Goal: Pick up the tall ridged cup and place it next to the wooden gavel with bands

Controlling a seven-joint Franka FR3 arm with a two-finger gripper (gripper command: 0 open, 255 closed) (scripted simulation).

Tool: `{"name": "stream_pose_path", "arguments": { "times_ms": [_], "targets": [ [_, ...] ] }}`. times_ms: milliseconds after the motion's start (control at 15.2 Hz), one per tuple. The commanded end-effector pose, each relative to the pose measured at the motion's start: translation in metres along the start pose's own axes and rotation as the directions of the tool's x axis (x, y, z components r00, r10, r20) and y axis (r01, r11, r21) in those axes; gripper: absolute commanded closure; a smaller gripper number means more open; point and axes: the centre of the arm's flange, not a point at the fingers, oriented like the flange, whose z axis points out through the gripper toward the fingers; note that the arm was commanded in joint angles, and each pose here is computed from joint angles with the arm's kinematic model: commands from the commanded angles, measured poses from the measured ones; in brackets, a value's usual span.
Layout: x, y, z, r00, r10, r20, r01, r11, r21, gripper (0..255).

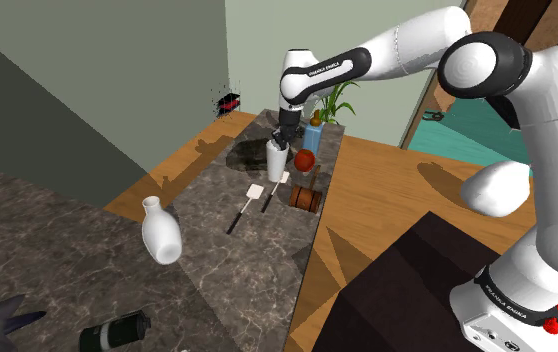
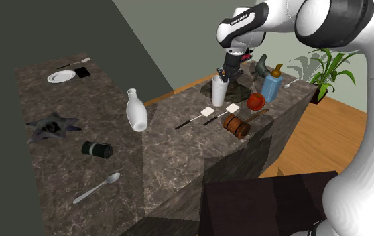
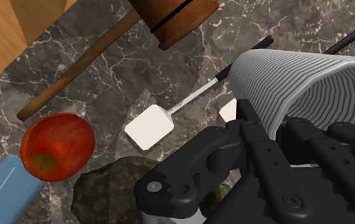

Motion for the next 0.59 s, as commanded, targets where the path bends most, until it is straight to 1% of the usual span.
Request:
{"name": "stream_pose_path", "arguments": {
  "times_ms": [0,528],
  "targets": [
    [0.0,0.001,0.011,1.0,0.0,-0.001,0.0,1.0,0.0,255],
    [0.002,0.005,0.053,1.0,0.0,-0.001,0.0,1.0,0.0,255]
  ]
}}
